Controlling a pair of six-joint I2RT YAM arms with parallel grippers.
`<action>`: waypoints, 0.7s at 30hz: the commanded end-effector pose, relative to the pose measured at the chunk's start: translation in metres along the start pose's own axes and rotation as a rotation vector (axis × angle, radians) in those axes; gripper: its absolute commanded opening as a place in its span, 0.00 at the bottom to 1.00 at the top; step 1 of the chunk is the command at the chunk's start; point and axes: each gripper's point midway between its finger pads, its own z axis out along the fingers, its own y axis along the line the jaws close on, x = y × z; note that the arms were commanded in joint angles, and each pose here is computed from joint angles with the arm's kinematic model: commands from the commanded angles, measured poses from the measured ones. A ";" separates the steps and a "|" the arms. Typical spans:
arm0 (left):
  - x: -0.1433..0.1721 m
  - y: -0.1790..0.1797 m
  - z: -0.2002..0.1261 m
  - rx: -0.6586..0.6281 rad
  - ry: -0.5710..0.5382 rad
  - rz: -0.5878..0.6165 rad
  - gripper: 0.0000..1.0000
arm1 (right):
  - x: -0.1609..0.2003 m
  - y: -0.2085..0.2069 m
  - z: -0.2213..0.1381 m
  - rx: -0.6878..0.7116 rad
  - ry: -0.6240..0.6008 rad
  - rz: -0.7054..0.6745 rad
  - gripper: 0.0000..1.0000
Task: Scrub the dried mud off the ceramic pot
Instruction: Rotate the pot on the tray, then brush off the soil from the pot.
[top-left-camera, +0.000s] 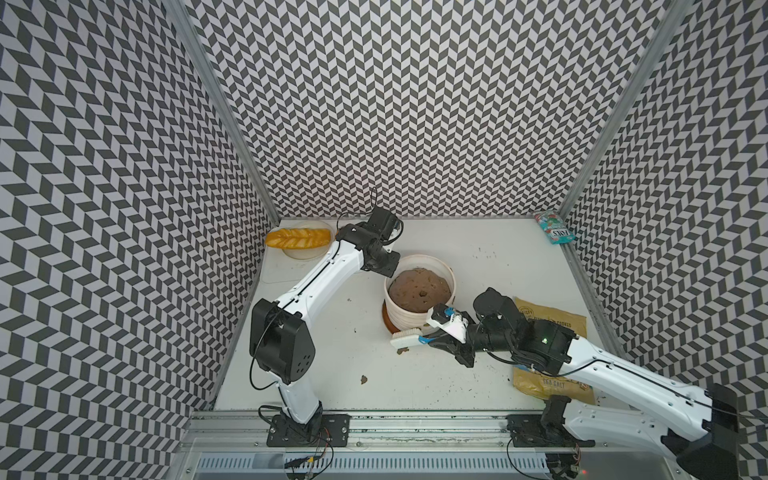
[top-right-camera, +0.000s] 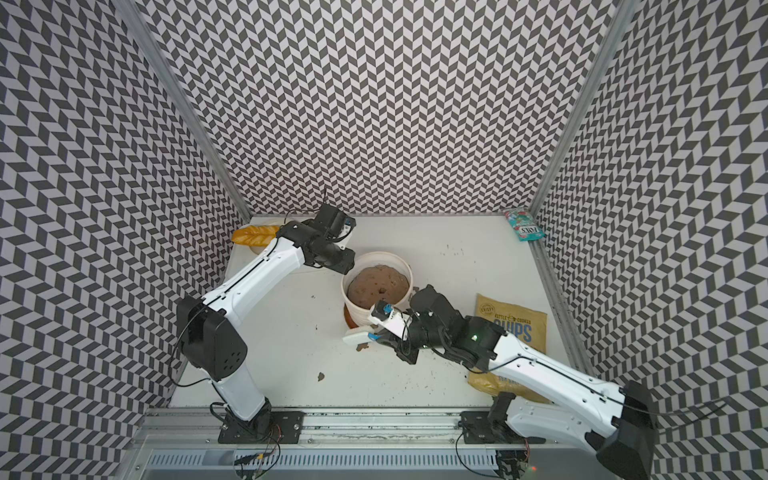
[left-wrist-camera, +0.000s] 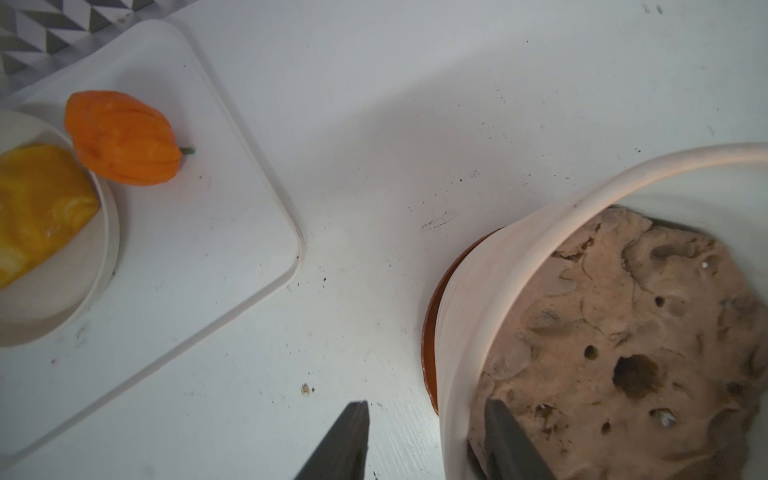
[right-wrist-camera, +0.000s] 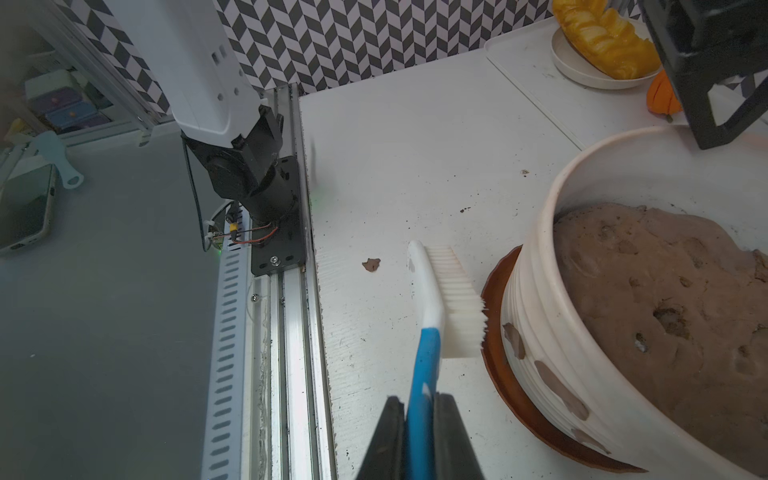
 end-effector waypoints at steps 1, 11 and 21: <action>0.011 0.002 -0.030 -0.044 0.005 -0.146 0.48 | -0.022 0.003 -0.009 -0.006 -0.094 -0.029 0.00; 0.044 -0.027 -0.032 -0.100 0.108 -0.322 0.45 | -0.033 0.015 -0.028 -0.036 -0.193 -0.026 0.00; 0.076 -0.040 -0.027 -0.178 0.175 -0.380 0.44 | -0.037 0.023 -0.042 -0.056 -0.231 -0.027 0.00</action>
